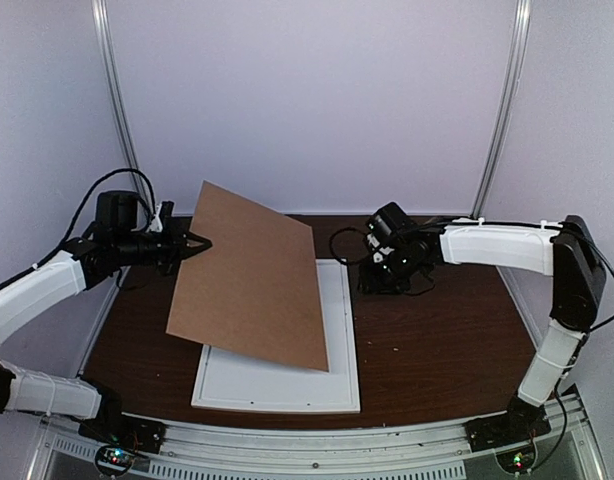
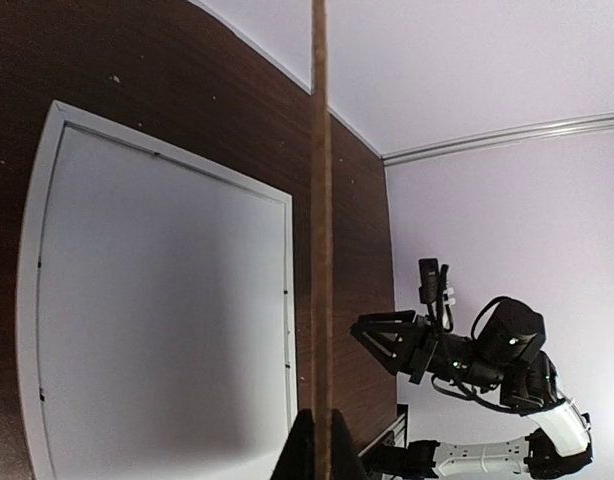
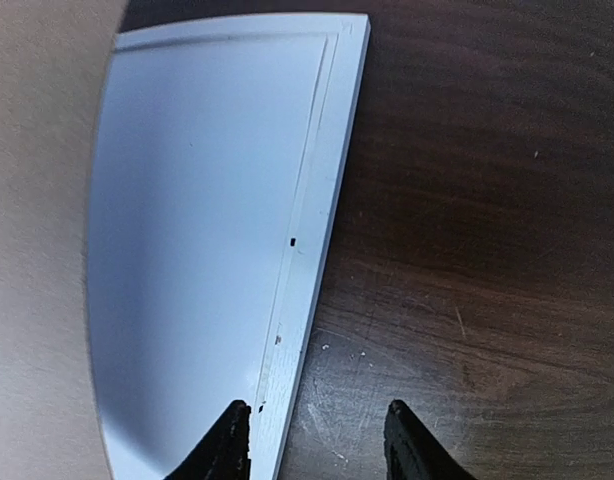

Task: Put the photo into the frame
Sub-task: Move the frame body to the center of the board, then place the backboard on the frame body.

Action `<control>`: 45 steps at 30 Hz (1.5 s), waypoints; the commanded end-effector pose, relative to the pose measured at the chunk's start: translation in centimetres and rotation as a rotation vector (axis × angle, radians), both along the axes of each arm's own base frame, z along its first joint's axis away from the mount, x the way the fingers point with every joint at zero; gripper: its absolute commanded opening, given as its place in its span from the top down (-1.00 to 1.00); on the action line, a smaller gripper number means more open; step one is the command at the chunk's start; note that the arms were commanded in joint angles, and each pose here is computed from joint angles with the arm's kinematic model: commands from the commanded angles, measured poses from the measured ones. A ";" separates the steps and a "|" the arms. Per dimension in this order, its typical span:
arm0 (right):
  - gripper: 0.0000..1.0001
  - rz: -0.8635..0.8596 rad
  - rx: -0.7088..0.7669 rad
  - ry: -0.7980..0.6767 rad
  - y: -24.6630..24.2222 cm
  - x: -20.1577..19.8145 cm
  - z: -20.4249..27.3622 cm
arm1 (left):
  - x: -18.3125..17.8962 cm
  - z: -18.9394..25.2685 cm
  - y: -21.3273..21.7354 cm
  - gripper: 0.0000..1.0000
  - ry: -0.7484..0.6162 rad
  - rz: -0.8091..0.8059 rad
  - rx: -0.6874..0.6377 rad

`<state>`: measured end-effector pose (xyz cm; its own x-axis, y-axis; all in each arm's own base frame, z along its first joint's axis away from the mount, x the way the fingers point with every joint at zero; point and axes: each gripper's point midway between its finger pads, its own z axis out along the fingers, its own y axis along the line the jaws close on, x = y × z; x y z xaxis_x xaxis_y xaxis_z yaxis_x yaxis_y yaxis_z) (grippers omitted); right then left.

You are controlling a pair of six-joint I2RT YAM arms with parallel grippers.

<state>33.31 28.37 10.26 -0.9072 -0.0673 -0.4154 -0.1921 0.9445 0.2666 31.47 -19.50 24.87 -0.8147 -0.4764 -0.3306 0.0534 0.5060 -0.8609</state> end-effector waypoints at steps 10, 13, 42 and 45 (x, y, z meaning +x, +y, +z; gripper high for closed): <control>0.07 -0.049 0.004 -0.043 -4.6 0.5 2.5 | 2.1 -0.1 -4.1 1.00 -0.086 -0.062 -0.112; 0.07 -0.051 0.003 -0.027 -4.6 0.3 1.8 | 2.5 -1.2 -4.7 1.00 -0.072 -0.073 -0.126; 0.07 -0.048 -0.009 0.021 -4.7 -0.2 -0.8 | 1.8 -5.3 -6.5 1.00 0.007 -0.144 -0.107; 0.07 -0.047 -0.011 0.021 -4.7 -0.2 -0.9 | 1.7 -5.7 -6.6 1.00 0.017 -0.148 -0.104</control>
<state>33.11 23.74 9.97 -0.9158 -0.0288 -0.4006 -0.1437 0.9549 0.2598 33.19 -25.25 17.02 -0.8876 -0.4054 -0.2187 0.0159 0.4476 -0.8941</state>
